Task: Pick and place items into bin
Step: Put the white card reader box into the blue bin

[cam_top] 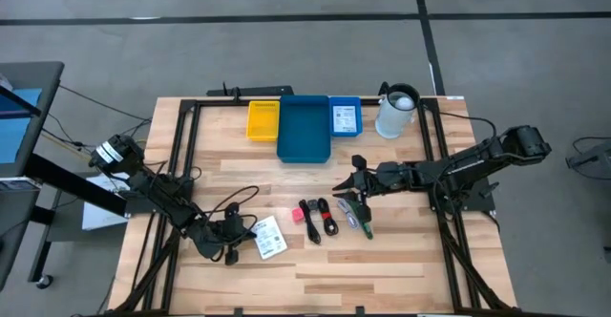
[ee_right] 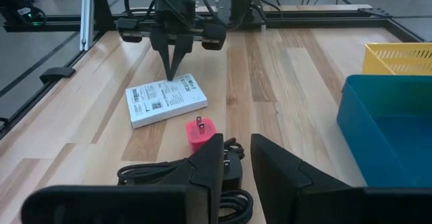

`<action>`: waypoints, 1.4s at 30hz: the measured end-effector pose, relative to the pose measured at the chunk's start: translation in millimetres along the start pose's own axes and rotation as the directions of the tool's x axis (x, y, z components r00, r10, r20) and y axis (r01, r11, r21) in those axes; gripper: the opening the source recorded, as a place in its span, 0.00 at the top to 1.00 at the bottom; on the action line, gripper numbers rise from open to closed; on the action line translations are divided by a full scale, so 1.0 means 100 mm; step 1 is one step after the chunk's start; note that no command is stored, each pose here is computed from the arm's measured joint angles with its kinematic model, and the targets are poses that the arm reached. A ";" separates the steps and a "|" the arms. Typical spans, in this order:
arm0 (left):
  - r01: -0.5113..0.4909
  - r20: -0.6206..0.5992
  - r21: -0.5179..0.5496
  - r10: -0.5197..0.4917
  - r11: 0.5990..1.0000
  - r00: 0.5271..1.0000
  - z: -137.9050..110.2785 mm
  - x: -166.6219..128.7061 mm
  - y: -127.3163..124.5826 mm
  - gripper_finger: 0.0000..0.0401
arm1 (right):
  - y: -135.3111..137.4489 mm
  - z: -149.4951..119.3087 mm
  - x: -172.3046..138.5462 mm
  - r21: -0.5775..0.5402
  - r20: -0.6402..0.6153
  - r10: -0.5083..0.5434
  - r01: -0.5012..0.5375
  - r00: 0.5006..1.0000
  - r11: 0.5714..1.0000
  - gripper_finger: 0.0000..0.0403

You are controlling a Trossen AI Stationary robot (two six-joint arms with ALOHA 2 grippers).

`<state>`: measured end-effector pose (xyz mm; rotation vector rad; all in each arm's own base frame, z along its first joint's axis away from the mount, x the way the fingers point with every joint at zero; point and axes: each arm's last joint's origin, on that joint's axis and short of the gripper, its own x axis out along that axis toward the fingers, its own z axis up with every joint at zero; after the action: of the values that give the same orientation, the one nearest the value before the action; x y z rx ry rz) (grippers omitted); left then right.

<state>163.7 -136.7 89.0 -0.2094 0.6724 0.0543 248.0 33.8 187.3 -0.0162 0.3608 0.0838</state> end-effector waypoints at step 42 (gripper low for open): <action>0.007 0.021 -0.075 -0.006 0.997 1.000 -0.19 0.01 -0.10 1.00 | 0.00 0.00 0.00 0.007 0.003 0.000 0.000 1.000 1.000 0.82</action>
<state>154.5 -150.8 75.7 -0.2827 0.6498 0.0751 248.1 33.8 187.5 -0.0087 0.3585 0.0828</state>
